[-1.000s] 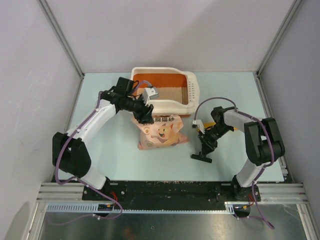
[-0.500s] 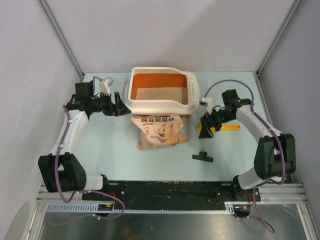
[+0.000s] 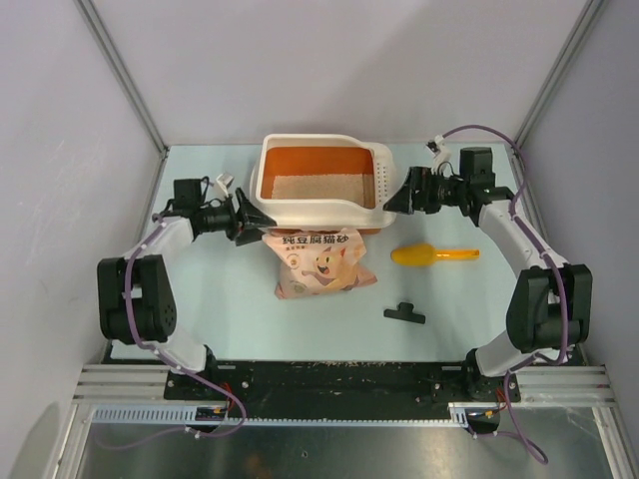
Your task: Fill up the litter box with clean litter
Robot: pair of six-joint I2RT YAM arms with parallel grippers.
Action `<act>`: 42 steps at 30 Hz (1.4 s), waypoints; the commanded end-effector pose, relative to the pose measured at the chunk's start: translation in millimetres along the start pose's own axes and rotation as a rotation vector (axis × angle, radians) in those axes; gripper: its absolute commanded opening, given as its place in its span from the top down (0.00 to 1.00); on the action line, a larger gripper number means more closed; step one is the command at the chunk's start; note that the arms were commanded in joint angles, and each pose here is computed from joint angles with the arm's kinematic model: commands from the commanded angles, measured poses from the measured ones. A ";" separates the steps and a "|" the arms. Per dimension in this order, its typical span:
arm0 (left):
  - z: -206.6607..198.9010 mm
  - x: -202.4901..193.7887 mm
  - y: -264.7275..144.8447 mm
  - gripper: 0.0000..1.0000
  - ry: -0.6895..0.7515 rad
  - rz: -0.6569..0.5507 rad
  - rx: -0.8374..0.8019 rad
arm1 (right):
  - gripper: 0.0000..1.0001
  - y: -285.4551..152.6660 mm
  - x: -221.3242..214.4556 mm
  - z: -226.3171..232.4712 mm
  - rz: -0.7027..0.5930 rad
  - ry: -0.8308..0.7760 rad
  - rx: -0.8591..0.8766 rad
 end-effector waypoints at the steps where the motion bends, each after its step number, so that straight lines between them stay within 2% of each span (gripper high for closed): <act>1: -36.8 14.7 14.6 0.33 0.043 0.020 -0.138 | 0.00 1.1 21.0 35.7 -0.036 -0.072 0.167; 5: -52.9 0.8 33.7 0.46 0.074 0.089 -0.176 | 0.00 10.6 25.3 36.3 -0.068 -0.153 0.122; 6: -53.3 1.3 34.2 0.56 0.082 0.088 -0.178 | 0.00 12.8 25.4 38.1 -0.073 -0.169 0.118; 9: -57.9 5.6 31.5 0.72 0.124 0.078 -0.190 | 0.00 18.4 24.2 49.0 -0.078 -0.254 0.121; 14: -67.6 2.3 23.7 0.89 0.202 0.068 -0.219 | 0.00 30.3 23.1 61.8 -0.101 -0.400 0.096; 15: -67.9 -0.1 22.8 0.95 0.213 0.070 -0.224 | 0.00 32.9 23.4 63.4 -0.102 -0.412 0.107; 17: -68.3 -5.9 19.9 1.00 0.249 0.064 -0.226 | 0.00 40.3 14.5 74.8 -0.071 -0.451 0.164; 23: -78.9 -15.3 6.0 1.00 0.483 0.013 -0.237 | 0.00 66.3 -6.9 98.9 -0.010 -0.579 0.255; 30: -92.6 -26.7 -5.4 1.00 0.561 0.001 -0.279 | 0.00 93.0 -13.4 115.0 0.014 -0.697 0.300; 35: -96.2 -31.5 -8.4 1.00 0.579 0.003 -0.299 | 0.02 110.8 -10.1 120.4 0.001 -0.709 0.330; 36: -96.6 -31.3 -8.8 1.00 0.585 0.000 -0.298 | 0.04 111.4 -11.7 125.3 0.008 -0.697 0.354; 37: -97.4 -30.7 -9.1 1.00 0.590 -0.002 -0.298 | 0.14 113.2 -11.8 126.5 0.012 -0.695 0.368; 39: -98.8 -29.1 -9.8 1.00 0.612 -0.010 -0.297 | 0.26 111.2 -13.5 135.1 0.027 -0.700 0.414; 40: -101.3 -27.3 -11.3 1.00 0.633 -0.018 -0.295 | 0.39 110.5 -18.0 135.3 0.050 -0.702 0.426; 41: -101.2 -25.4 -11.4 0.98 0.649 -0.026 -0.286 | 0.46 108.7 -19.6 137.0 0.059 -0.709 0.438; 42: -101.4 -22.6 -11.9 0.94 0.690 -0.039 -0.277 | 0.59 106.6 -21.8 142.1 0.070 -0.718 0.463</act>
Point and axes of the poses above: each gripper's point midway between its finger pads, its own y axis out along the fingers, its own z axis along the line the jaws close on, x = y × z, the point moved 1 cm from there along -y, back along the fingers, and after that the axes turned 12 degrees about y, right-handed, at the moved point
